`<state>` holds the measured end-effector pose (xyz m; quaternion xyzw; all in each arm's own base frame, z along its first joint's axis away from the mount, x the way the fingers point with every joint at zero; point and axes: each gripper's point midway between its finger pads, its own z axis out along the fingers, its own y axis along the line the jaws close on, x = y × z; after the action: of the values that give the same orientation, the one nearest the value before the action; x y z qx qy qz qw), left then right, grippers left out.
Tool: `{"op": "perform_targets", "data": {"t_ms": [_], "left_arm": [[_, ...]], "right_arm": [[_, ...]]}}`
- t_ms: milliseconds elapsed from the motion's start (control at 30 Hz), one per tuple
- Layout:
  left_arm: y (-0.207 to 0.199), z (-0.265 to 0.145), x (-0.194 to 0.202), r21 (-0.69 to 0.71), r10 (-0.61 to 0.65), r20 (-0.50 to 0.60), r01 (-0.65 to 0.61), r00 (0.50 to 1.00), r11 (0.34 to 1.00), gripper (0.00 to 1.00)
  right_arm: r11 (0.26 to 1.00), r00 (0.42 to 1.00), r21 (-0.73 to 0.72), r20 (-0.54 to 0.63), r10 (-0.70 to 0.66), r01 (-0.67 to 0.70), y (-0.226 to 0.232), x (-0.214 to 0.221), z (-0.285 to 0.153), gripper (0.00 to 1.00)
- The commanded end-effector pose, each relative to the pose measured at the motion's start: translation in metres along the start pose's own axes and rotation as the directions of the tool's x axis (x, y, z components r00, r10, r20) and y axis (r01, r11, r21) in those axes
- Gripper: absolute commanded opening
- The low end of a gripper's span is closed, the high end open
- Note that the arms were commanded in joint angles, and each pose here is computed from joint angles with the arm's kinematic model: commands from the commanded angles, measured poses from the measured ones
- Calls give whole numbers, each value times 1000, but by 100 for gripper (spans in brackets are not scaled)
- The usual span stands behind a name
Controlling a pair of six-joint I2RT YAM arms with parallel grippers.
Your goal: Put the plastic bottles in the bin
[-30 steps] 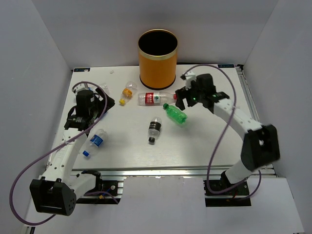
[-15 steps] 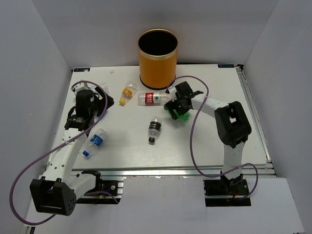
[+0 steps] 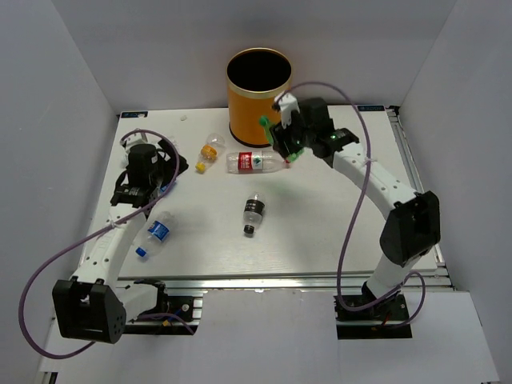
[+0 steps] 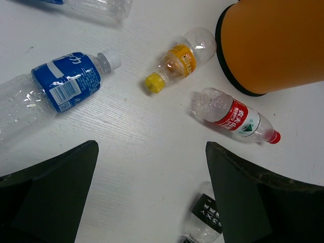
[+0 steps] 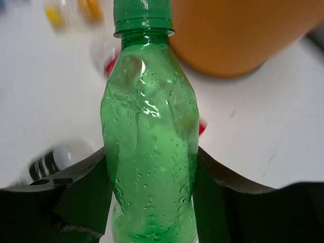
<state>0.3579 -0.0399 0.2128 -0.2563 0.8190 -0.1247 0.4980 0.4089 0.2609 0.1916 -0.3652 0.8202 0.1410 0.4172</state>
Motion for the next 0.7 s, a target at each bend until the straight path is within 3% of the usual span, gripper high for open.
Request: {"op": "perform_targets", "data": {"t_ms": [0, 133, 167, 200, 300, 400, 433, 467, 500, 567, 667], "left_arm": [[-3, 6, -10, 3, 4, 30, -4, 1000, 1000, 98], [-3, 15, -8, -7, 13, 13, -13, 1000, 1000, 98], [-2, 17, -7, -9, 22, 12, -22, 1000, 1000, 98], [-2, 18, -8, -10, 22, 17, -22, 1000, 1000, 98], [-6, 17, -14, -2, 21, 28, -21, 999, 1000, 98], [-17, 16, -16, 42, 14, 21, -15, 1000, 999, 98], [-18, 16, -17, 49, 18, 18, -18, 1000, 999, 98], [-19, 16, -19, 49, 18, 24, -19, 1000, 999, 98], [-18, 16, -20, 46, 18, 27, -19, 999, 999, 98], [-18, 14, -21, 48, 21, 33, -23, 999, 999, 98], [-14, 13, -20, 36, 21, 40, -23, 999, 999, 98]], "right_arm": [[993, 921, 107, 378, -91, 54, -21, -132, -45, 14], [983, 844, 184, 523, -120, 25, -47, -210, -44, 14], [978, 849, 209, 517, -107, -4, -59, -211, -20, 21], [970, 803, 239, 585, -115, -35, -69, -241, -34, 23], [940, 759, 320, 639, -120, -121, -100, -257, -9, 25], [911, 666, 361, 732, -142, -202, -122, -273, 0, 42], [911, 629, 347, 765, -138, -222, -125, -283, -6, 53], [923, 625, 324, 770, -130, -208, -127, -280, 10, 78], [924, 604, 314, 787, -125, -218, -130, -286, 9, 89], [922, 519, 320, 838, -168, -219, -131, -308, -12, 89], [938, 457, 290, 872, -177, -190, -117, -328, -53, 89]]}}
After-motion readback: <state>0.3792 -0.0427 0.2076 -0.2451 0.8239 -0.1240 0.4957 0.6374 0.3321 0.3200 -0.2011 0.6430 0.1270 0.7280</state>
